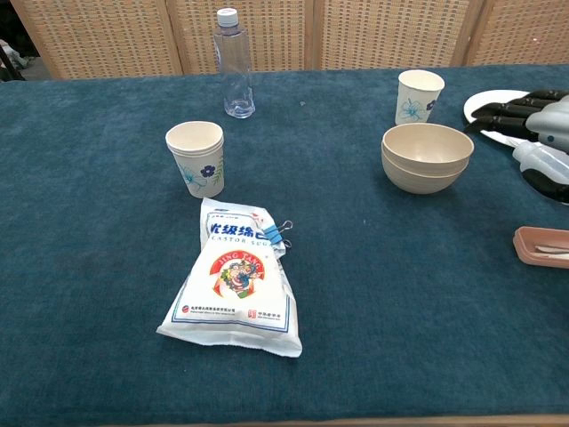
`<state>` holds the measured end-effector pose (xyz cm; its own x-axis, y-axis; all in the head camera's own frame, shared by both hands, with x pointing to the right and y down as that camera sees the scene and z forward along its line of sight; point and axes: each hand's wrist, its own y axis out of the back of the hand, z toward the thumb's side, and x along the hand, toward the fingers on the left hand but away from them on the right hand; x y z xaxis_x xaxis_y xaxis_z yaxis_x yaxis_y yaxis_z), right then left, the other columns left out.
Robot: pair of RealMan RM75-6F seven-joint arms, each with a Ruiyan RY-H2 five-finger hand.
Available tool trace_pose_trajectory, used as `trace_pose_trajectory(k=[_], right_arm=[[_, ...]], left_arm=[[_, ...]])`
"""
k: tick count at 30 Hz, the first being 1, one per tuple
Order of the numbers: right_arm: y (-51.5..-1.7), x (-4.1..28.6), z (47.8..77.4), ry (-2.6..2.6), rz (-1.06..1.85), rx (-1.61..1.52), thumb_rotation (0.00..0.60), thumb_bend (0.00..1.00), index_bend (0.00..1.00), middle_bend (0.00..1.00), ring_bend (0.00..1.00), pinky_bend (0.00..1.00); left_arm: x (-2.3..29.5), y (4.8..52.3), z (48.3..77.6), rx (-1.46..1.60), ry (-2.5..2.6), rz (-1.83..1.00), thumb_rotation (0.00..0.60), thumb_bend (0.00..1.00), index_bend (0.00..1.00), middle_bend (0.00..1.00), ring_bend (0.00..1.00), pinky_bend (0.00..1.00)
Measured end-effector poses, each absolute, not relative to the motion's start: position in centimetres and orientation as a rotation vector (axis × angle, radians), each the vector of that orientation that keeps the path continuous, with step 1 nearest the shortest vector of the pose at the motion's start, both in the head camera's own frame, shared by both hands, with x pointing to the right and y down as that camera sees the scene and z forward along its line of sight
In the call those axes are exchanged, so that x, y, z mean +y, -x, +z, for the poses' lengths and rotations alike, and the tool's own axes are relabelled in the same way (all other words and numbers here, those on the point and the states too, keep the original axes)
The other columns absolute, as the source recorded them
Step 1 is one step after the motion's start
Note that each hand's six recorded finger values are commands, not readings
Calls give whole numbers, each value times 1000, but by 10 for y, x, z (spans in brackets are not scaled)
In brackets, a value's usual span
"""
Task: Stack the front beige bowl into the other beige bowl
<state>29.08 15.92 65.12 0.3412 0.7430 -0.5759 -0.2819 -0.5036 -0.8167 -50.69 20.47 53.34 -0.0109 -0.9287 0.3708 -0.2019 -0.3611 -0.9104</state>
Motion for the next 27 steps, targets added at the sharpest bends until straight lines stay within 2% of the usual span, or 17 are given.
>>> trace_pose_trajectory(k=[27], right_arm=[[-287,184,678,1692,1315,-402,600,645,0,0,0,0]], left_arm=[[205,508,536,1191,1611,-1434,600,0,0,0,0,0]])
